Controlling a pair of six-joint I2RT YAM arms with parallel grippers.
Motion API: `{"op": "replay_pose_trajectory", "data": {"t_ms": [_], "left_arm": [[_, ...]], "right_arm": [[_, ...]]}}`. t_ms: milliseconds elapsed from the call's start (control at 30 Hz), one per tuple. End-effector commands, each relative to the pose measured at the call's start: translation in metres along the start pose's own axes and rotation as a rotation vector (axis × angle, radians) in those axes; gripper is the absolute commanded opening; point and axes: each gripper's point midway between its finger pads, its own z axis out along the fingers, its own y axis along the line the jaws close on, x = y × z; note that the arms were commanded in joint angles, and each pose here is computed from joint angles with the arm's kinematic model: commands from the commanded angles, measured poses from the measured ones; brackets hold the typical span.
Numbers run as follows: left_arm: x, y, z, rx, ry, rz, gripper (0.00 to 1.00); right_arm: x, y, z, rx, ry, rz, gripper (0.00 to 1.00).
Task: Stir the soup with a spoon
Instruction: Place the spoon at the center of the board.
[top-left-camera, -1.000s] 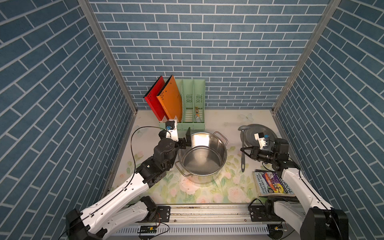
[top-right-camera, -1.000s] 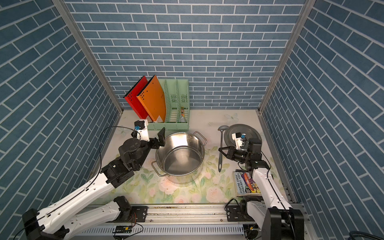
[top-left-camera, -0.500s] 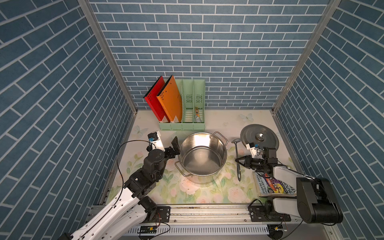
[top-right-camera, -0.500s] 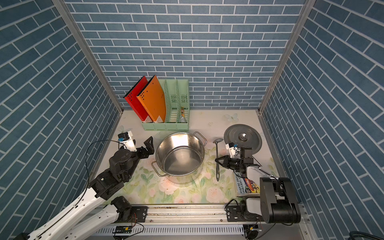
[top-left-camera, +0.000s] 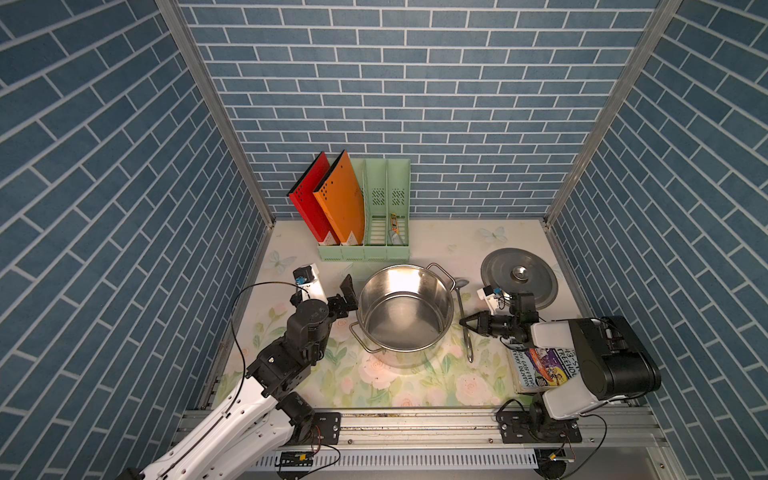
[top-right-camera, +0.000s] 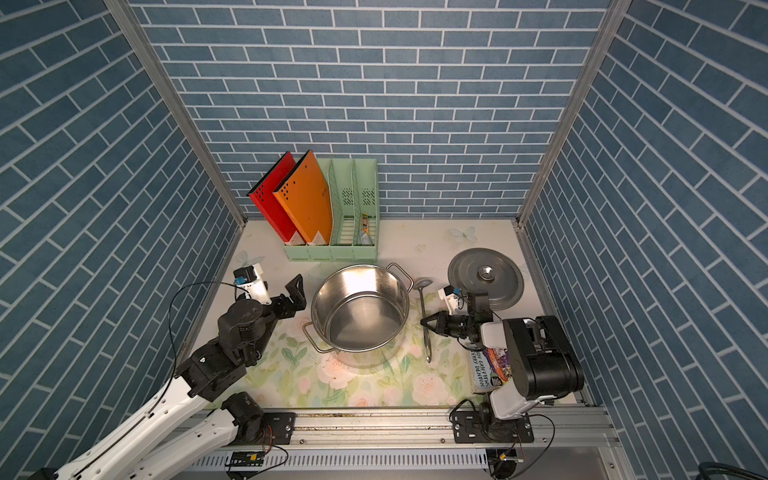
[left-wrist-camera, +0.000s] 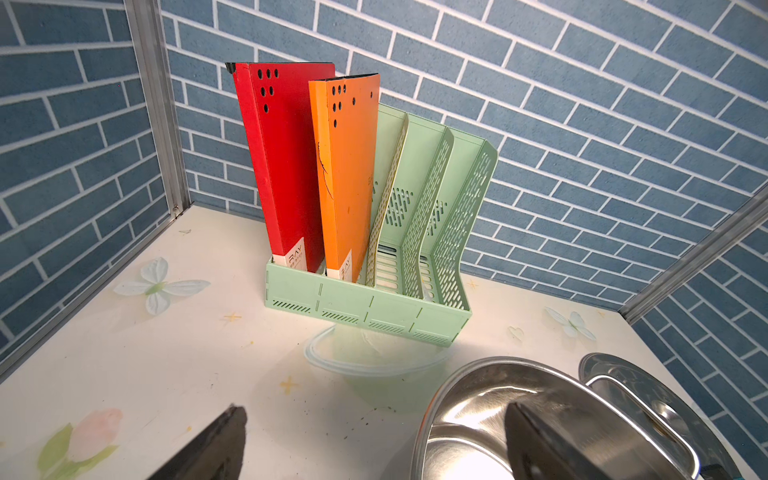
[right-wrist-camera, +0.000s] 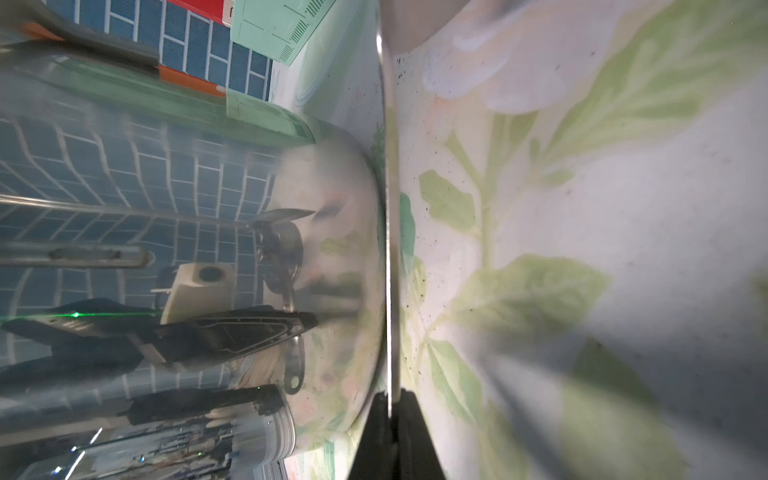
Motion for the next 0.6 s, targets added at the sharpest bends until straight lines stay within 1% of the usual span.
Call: {"op": "replay_pose_trajectory", "data": {"t_ms": [0,333,567], "left_arm": [[-0.002,0.007,-0.001,-0.03,-0.007,0.014,1.0],[-0.003,0.008,-0.002,-0.037,-0.012,0.015,1.0],[-0.002,0.012,-0.002,-0.059,-0.01,0.026,1.0]], "right_arm": [[-0.008,0.004,0.004,-0.023,-0.009,-0.094,0.0],[0.001,-0.014,0.009,0.025,0.025,-0.072,0.01],[0.001,-0.024,0.009,0.078,0.026,-0.077,0.14]]}}
